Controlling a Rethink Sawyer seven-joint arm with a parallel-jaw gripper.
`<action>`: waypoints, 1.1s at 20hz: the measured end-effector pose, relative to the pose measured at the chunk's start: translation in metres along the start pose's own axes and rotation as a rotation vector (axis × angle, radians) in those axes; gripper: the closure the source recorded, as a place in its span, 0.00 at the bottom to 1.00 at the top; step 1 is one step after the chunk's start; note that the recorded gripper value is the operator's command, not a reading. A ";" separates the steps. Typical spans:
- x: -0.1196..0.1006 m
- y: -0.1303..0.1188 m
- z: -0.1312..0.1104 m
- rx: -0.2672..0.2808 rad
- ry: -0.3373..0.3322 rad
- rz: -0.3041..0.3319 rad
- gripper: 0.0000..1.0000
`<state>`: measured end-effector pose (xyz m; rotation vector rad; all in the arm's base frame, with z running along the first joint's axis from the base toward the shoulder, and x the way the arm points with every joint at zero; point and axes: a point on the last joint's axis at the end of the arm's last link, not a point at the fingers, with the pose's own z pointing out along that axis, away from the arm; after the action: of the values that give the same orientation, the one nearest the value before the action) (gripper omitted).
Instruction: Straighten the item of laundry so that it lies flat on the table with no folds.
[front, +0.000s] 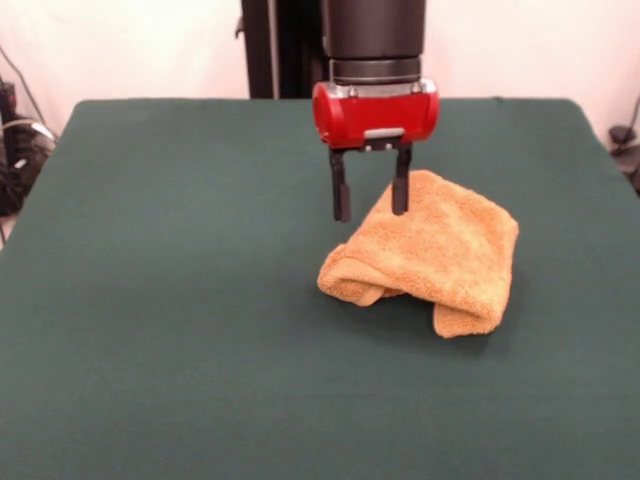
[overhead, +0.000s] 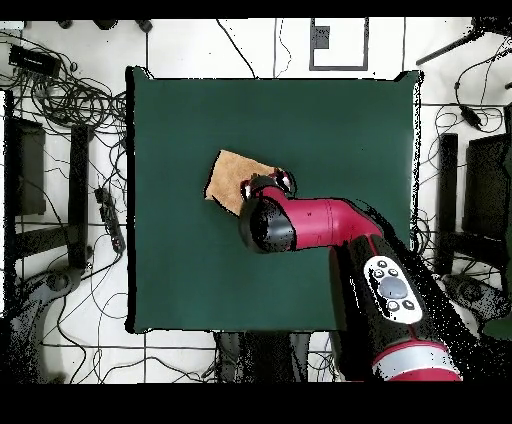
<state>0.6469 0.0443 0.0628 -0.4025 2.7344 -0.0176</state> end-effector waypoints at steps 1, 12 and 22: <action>-0.002 0.002 0.000 -0.001 -0.009 -0.002 0.00; -0.025 0.018 0.005 0.007 -0.112 -0.030 0.00; -0.044 0.045 0.044 -0.006 -0.186 -0.057 0.00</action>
<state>0.6891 0.1019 0.0351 -0.4599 2.5399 0.0128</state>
